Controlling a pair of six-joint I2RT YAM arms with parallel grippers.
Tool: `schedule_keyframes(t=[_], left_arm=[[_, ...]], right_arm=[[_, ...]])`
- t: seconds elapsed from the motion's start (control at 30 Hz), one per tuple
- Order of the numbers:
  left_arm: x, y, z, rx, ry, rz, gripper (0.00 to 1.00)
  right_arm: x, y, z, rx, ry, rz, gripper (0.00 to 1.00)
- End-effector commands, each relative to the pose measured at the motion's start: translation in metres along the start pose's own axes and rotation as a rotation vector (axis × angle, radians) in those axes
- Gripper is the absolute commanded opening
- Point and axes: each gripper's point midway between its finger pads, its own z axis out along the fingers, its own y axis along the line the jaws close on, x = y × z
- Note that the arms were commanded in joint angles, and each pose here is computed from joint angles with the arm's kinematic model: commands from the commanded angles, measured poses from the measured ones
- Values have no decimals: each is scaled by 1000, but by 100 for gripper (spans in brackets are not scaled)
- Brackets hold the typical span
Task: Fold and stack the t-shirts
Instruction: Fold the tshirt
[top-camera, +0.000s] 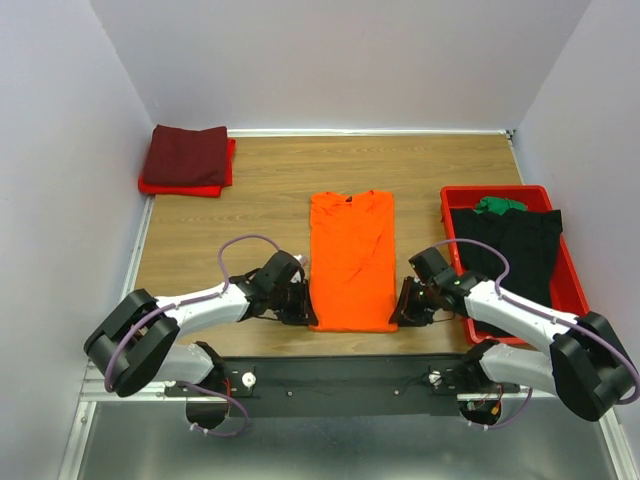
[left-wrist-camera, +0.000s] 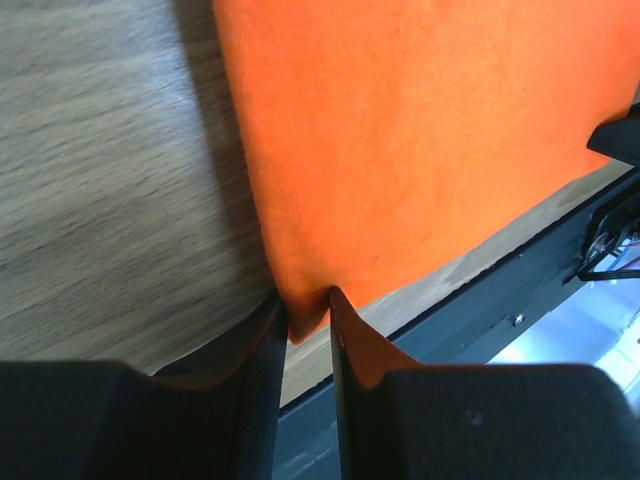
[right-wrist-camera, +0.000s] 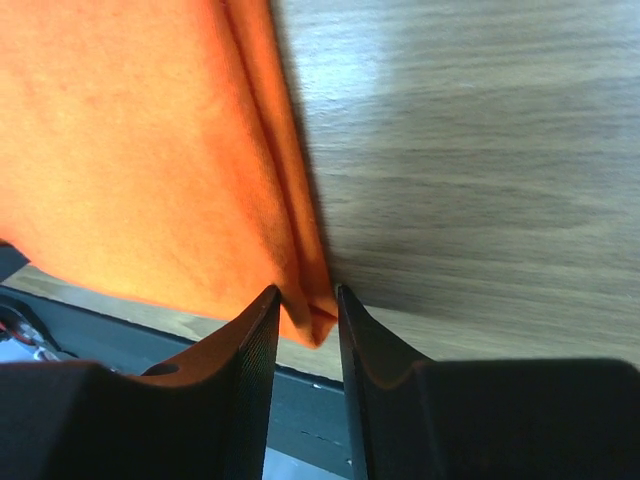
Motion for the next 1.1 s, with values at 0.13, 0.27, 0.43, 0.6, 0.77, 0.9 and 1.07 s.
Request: schedule_keyframes(t=[0.13,0.27,0.43,0.6,0.77,0.9,1.07], left_arm=[[17,11,7,-30,46,2,27],[18,8,6,-23,43,9,20],[15,2,3,-3,24,20,8],[19,-7,-6,33,-2,17,0],[35,-23,-15,81,-7,36,0],[52,-32,-20,107,-5,32,0],[43,-43,-36,130,-75,32,0]], right_arm=[[5,-4,6,-5,10,-4,36],[7,-3,6,-16,6,0,23],[6,3,2,-48,-9,-5,5],[12,7,-9,-85,-24,-8,0],[26,10,-16,-124,-27,-12,0],[35,14,-26,-145,-54,-19,1],[15,24,-54,-164,-182,-47,1]])
